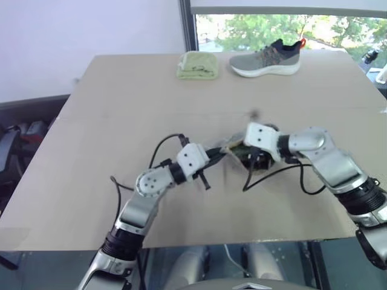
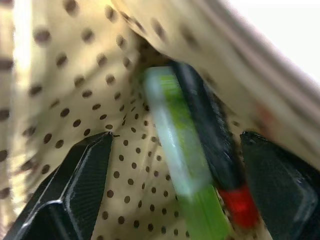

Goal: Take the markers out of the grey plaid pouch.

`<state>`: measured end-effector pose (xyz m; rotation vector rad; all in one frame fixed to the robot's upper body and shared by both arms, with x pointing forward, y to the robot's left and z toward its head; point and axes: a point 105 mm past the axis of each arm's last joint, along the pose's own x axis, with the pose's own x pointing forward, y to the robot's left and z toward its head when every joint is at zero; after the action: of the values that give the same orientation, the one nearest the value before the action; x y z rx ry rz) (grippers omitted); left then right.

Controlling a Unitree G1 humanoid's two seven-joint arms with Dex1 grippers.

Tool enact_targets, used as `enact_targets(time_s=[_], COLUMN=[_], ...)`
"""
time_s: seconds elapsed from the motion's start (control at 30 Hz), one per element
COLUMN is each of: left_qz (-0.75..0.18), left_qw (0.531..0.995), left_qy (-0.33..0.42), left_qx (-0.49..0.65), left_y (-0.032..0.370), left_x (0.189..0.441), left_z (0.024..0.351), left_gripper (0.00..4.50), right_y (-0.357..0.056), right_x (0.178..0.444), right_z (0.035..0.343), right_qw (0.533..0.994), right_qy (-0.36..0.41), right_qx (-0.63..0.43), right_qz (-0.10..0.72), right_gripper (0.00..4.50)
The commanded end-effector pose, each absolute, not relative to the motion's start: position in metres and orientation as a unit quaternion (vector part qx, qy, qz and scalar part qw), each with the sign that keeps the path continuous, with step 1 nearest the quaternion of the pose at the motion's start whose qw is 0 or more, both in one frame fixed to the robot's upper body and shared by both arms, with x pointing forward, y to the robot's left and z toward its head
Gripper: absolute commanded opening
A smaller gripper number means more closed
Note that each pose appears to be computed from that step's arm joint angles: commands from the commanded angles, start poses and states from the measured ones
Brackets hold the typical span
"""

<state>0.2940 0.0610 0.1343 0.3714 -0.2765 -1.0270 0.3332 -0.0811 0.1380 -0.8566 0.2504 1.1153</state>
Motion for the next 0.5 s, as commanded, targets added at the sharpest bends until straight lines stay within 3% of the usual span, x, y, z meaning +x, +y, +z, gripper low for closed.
enact_targets(time_s=[0.03,0.1,0.13,0.43,0.5], left_qz=[-0.492,-0.493,-0.493,-0.484,-0.484], left_qw=[0.843,0.843,0.843,0.847,0.847], left_qy=[-0.145,-0.142,-0.142,-0.136,-0.134], left_qx=[0.164,0.163,0.164,0.172,0.177], left_y=[0.058,0.058,0.058,0.064,0.065], left_x=[0.293,0.293,0.294,0.293,0.293], left_z=[0.139,0.136,0.136,0.132,0.130], left_gripper=[0.00,0.00,0.00,0.00,0.00], right_y=[-0.085,-0.089,-0.090,-0.097,-0.096], right_x=[0.343,0.346,0.348,0.354,0.354], right_z=[0.125,0.117,0.115,0.127,0.135], right_qw=[0.735,0.727,0.724,0.730,0.738], right_qy=[0.119,0.126,0.125,0.095,0.076], right_qx=[-0.448,-0.462,-0.470,-0.484,-0.477], right_qz=[0.495,0.492,0.489,0.472,0.472], right_gripper=[4.19,4.19,3.95,0.47,0.36])
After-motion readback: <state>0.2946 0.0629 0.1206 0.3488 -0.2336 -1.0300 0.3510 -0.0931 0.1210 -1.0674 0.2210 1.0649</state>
